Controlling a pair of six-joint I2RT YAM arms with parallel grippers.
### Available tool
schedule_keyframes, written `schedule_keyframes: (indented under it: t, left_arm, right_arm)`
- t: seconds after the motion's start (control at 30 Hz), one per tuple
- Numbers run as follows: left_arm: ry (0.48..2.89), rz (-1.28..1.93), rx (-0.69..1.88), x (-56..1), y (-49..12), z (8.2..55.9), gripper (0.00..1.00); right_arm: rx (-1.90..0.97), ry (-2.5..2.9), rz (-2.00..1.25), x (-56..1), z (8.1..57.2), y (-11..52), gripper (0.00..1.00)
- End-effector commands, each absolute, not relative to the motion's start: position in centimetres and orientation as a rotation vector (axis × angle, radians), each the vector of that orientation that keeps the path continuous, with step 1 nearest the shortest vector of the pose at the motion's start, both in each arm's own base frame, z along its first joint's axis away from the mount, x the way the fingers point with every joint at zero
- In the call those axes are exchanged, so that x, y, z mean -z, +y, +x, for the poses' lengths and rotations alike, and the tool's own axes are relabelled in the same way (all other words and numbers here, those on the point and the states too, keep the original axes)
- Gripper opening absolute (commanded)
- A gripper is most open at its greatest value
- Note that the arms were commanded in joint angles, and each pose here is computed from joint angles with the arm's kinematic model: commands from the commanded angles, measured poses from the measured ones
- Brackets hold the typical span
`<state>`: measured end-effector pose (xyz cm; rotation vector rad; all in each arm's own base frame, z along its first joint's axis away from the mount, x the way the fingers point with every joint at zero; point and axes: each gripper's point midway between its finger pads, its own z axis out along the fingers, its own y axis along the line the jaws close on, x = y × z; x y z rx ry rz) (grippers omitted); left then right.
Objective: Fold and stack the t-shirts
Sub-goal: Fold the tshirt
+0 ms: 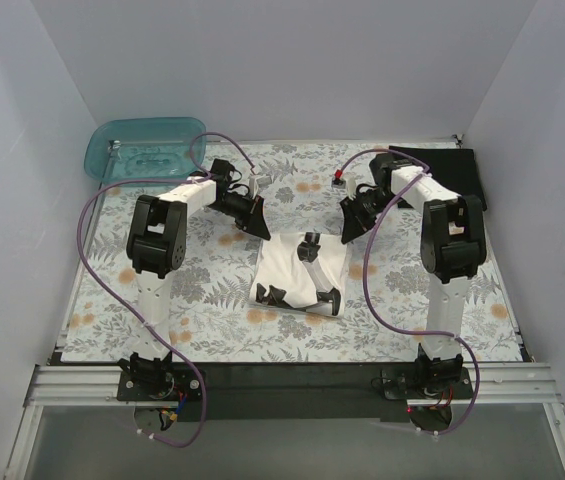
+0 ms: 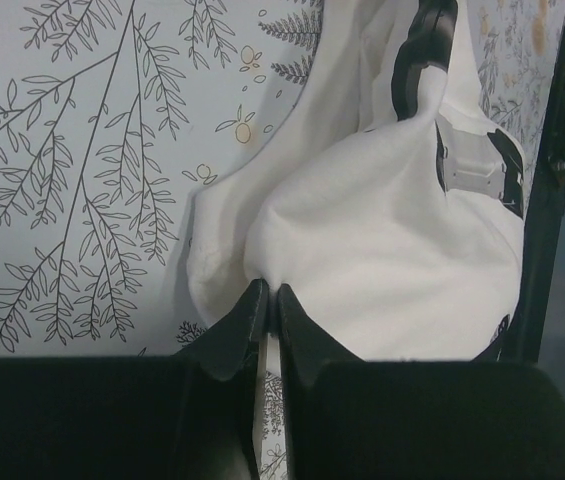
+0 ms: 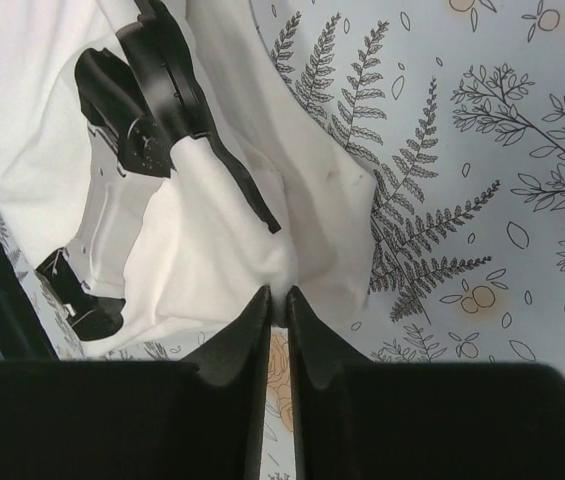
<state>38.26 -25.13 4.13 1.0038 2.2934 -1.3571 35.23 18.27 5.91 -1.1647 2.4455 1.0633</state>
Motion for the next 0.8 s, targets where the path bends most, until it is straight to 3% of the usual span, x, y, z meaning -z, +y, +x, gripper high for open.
schedule_keyframes:
  t: [0.0, 0.07, 0.47, 0.77]
  left_arm:
    - [2.185, 1.048, 1.334, -8.2, -25.3, 38.8, 0.01]
    - [2.186, 1.046, 1.314, -8.5, -25.2, 38.9, 0.00]
    - [2.182, 1.031, 1.118, -9.6, -22.3, 40.8, 0.00]
    - [2.205, 0.962, 1.098, -7.6, -22.2, 43.1, 0.00]
  right_arm:
    - [-1.065, 2.389, -1.168, -8.6, 34.8, 18.6, 0.15]
    - [-1.051, 2.398, -1.165, -8.8, 34.5, 18.4, 0.02]
    - [-0.889, 2.473, -1.153, -8.2, 34.7, 14.9, 0.01]
    - [-0.878, 2.502, -1.072, -6.9, 38.7, 14.6, 0.01]
